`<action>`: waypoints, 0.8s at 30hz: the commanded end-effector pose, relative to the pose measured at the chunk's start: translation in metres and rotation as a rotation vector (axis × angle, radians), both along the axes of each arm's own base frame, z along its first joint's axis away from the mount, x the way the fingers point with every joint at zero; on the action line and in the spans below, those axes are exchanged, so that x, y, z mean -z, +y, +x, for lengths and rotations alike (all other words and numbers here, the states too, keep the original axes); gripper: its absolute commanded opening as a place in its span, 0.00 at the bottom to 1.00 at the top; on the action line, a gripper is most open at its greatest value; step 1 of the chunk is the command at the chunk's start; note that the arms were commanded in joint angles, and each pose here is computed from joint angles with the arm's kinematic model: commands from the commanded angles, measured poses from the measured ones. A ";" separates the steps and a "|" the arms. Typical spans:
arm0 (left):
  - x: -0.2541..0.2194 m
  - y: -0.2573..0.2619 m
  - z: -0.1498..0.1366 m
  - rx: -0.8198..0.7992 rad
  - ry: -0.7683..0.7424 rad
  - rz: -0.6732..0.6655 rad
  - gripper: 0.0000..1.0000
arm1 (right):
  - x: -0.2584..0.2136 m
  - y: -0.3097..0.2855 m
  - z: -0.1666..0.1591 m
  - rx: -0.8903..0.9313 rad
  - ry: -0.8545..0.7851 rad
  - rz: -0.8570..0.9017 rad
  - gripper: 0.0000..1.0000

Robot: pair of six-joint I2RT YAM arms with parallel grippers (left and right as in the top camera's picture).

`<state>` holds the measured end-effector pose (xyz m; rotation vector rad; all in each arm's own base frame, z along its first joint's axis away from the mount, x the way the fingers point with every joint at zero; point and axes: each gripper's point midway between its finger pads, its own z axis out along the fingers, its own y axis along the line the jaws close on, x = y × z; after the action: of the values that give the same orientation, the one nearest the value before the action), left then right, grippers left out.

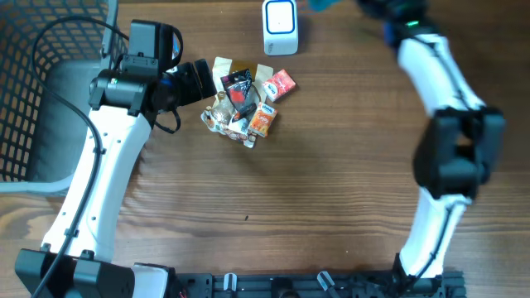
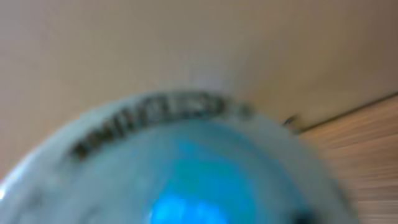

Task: Scan the item barcode
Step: 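Carry the bottle away to the right off the table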

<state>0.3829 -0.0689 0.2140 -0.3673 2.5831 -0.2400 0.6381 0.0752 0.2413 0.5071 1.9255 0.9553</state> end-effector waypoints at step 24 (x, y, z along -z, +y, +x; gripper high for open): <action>0.000 0.001 0.002 -0.013 -0.001 0.000 1.00 | 0.091 -0.466 -0.242 1.002 0.668 -0.645 0.06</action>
<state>0.3831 -0.0689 0.2141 -0.3672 2.5824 -0.2402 0.3943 -0.3763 0.1748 1.2990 1.9659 -0.4942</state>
